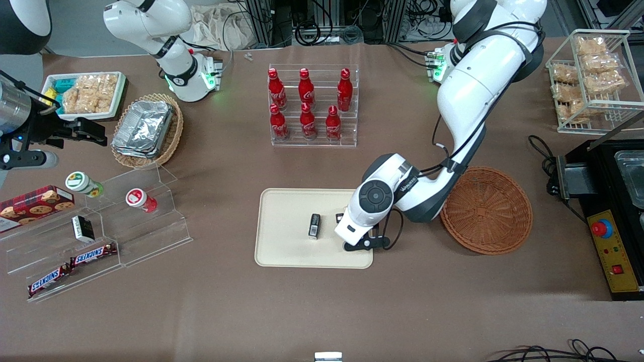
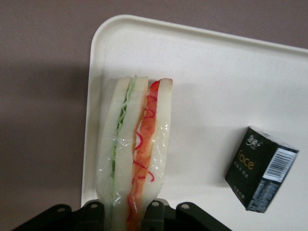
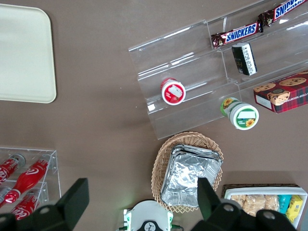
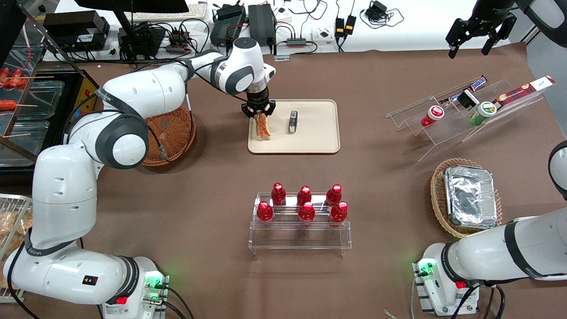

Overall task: Place sandwich from basket to tray
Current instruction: 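Carry the sandwich over the cream tray beside the black box, then lower the sandwich onto the tray and open the left gripper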

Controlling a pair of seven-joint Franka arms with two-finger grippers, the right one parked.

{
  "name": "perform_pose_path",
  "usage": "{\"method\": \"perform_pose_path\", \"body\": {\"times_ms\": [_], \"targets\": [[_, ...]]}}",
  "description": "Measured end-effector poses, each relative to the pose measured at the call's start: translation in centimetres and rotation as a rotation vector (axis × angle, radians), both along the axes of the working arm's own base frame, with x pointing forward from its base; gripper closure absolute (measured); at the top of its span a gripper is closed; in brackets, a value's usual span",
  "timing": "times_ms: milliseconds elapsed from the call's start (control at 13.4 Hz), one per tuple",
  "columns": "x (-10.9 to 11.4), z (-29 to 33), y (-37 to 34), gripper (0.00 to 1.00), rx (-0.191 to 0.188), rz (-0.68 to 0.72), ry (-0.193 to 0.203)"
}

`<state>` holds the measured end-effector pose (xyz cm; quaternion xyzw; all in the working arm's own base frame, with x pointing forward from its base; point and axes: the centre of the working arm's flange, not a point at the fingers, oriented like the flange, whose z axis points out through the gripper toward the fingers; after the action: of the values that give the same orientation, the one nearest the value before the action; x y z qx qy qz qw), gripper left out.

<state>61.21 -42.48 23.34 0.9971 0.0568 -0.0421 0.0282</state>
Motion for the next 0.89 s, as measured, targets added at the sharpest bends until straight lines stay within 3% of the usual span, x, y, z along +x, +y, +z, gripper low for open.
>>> {"method": "perform_pose_path", "body": {"times_ms": [149,372,446,893], "targets": [[-0.2,-1.3,-0.4,0.80,0.024,-0.024,-0.026],[-0.3,-1.3,-0.5,0.82,0.027,-0.032,-0.034],[-0.2,-1.3,-0.5,0.77,0.027,-0.032,-0.035],[1.2,-0.8,1.1,0.16,0.024,-0.004,-0.051]]}}
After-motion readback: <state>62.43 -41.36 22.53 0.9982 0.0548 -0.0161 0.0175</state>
